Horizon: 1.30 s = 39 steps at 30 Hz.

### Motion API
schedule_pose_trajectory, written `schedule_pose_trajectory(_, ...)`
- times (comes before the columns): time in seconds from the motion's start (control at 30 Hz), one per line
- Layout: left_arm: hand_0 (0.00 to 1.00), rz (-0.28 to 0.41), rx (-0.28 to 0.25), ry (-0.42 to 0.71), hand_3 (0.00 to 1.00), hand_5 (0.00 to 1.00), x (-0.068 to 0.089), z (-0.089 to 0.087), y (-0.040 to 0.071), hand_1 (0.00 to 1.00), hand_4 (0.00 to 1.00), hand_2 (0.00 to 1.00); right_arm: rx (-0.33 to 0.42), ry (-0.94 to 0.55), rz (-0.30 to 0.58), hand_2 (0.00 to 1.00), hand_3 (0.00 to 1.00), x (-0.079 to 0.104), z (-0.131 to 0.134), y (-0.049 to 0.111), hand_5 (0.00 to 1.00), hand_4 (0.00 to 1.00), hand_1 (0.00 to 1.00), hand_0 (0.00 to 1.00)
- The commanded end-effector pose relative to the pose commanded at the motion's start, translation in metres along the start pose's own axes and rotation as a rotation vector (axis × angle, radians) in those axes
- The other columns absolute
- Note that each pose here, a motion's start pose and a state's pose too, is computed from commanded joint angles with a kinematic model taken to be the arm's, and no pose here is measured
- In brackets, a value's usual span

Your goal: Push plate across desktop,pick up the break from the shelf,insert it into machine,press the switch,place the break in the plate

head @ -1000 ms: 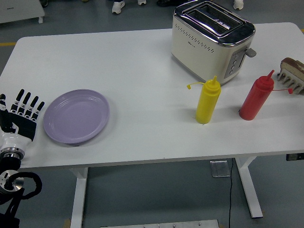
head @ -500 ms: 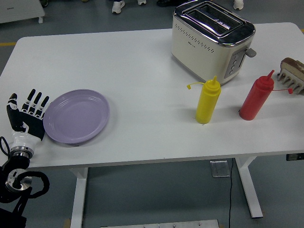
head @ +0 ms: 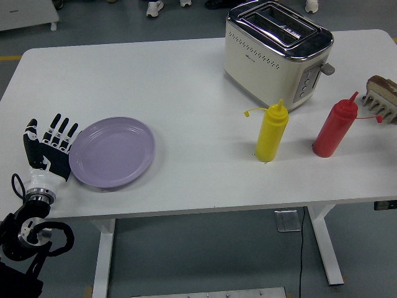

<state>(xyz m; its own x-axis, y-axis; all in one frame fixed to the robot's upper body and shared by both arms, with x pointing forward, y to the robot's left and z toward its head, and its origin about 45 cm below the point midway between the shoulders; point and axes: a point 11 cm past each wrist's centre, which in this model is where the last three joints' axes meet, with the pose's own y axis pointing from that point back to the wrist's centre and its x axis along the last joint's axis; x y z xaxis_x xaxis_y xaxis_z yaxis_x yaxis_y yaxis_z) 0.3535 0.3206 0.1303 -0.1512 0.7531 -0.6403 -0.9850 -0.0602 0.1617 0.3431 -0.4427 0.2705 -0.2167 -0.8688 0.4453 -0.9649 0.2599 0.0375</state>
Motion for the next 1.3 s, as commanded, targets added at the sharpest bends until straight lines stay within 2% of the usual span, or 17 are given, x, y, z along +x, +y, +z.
schedule_pose_trajectory(0.43, 0.828, -0.036, 0.043, 0.009, 0.847, 0.998, -0.017, -0.018, -0.008, 0.868, 0.656, 0.925, 0.003, 0.518, 0.006, 0.874, 0.884, -0.005, 0.001, -0.023, 0.301, 0.788, 0.859, 0.906)
schedule_pose_trajectory(0.8, 0.827, -0.077, 0.092, 0.015, 0.849, 0.998, -0.036, -0.037, -0.012, 0.868, 0.656, 0.925, 0.008, 0.751, 0.007, 0.869, 0.88, -0.02, 0.002, -0.04, 0.301, 0.784, 0.851, 0.893)
schedule_pose_trajectory(0.83, 0.829, -0.079, 0.094, 0.015, 0.848, 0.998, -0.037, -0.038, -0.012, 0.869, 0.656, 0.926, 0.008, 0.759, 0.007, 0.812, 0.824, -0.021, 0.002, -0.041, 0.301, 0.772, 0.79, 0.807)
schedule_pose_trajectory(1.0, 0.829, -0.091, 0.107, 0.014, 0.848, 0.998, -0.042, -0.043, -0.012, 0.869, 0.656, 0.926, 0.008, 0.791, 0.011, 0.812, 0.824, -0.027, 0.002, -0.048, 0.301, 0.772, 0.79, 0.807)
schedule_pose_trajectory(1.03, 0.827, -0.093, 0.11, 0.014, 0.848, 0.998, -0.043, -0.044, -0.012, 0.869, 0.656, 0.926, 0.009, 0.794, 0.014, 0.679, 0.722, -0.027, 0.001, -0.05, 0.25, 0.708, 0.675, 0.655)
schedule_pose_trajectory(1.2, 0.827, -0.106, 0.12, 0.015, 0.848, 0.998, -0.049, -0.049, -0.012, 0.869, 0.656, 0.926, 0.018, 0.811, 0.02, 0.679, 0.722, -0.031, 0.001, -0.054, 0.25, 0.708, 0.675, 0.655)
schedule_pose_trajectory(1.23, 0.827, -0.109, 0.122, 0.015, 0.849, 0.998, -0.05, -0.049, -0.013, 0.869, 0.656, 0.926, 0.021, 0.817, 0.019, 0.558, 0.588, -0.032, 0.001, -0.055, 0.118, 0.555, 0.553, 0.484)
schedule_pose_trajectory(1.3, 0.827, -0.113, 0.124, 0.015, 0.849, 0.998, -0.052, -0.05, -0.013, 0.869, 0.656, 0.926, 0.026, 0.826, 0.016, 0.558, 0.588, -0.033, 0.0, -0.056, 0.118, 0.555, 0.553, 0.484)
